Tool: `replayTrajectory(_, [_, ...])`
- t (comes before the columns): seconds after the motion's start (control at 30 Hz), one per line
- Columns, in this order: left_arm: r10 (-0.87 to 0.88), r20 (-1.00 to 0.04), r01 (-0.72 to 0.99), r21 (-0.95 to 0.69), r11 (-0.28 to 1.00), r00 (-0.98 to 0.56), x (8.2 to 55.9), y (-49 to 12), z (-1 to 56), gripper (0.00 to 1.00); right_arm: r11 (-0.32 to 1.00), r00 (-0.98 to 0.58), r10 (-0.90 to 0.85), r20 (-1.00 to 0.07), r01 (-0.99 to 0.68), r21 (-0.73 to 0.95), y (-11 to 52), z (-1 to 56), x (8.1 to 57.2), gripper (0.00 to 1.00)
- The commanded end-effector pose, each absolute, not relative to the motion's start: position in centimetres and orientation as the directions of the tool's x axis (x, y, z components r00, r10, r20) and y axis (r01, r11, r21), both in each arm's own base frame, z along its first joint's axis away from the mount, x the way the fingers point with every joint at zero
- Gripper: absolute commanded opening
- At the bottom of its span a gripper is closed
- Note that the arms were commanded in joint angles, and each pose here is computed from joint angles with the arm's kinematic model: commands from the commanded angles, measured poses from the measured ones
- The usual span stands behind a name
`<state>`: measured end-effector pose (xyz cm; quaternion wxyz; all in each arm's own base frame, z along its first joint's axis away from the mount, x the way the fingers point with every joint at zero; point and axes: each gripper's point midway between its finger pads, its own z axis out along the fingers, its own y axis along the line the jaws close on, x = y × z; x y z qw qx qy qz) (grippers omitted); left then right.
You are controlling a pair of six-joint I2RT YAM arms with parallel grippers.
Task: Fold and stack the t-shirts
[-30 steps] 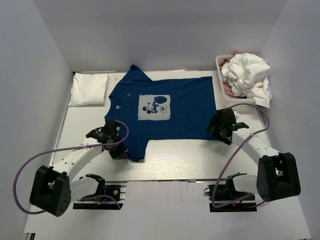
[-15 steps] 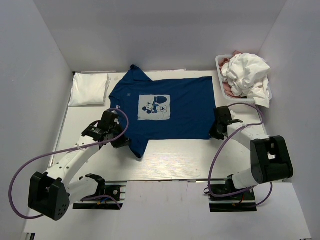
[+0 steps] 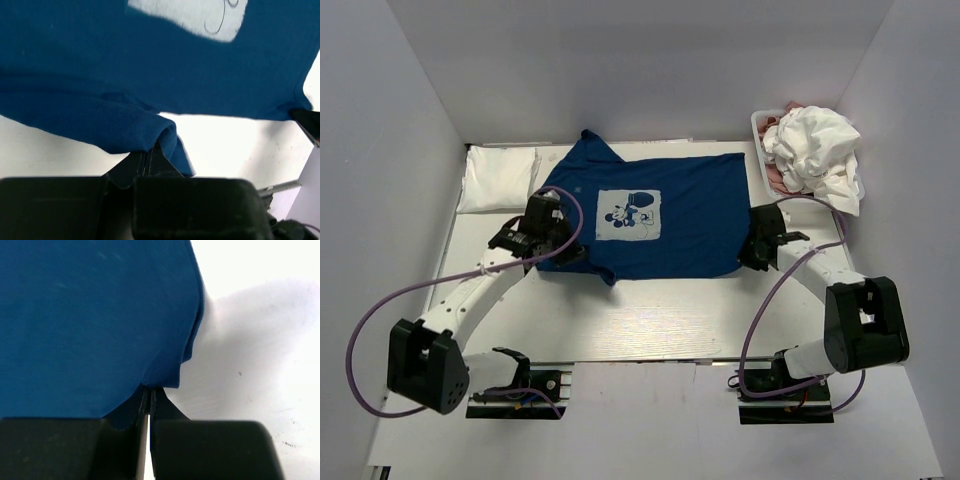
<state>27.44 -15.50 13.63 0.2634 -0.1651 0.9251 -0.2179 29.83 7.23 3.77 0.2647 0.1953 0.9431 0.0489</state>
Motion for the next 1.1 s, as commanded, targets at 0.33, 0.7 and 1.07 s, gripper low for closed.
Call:
replayTrajectory(0.33, [-0.440, -0.548, -0.236, -0.403, 0.884, -0.711, 38.3, -15.0, 17.7, 0.00, 0.925, -0.746, 0.379, -0.548, 0.292, 0.242, 8.9, 10.0, 36.5, 0.00])
replayTrajectory(0.7, [-0.497, -0.596, -0.313, -0.391, 0.866, -0.631, 49.2, -11.8, 18.7, 0.00, 0.918, -0.735, 0.396, -0.551, 0.333, 0.215, 8.9, 11.2, 43.8, 0.00])
replayTrajectory(1.07, [-0.377, -0.737, -0.107, -0.387, 0.916, -0.561, 61.8, -11.0, 17.0, 0.10, 0.914, -0.744, 0.404, -0.533, 0.358, 0.193, 8.0, 8.2, 54.7, 0.06])
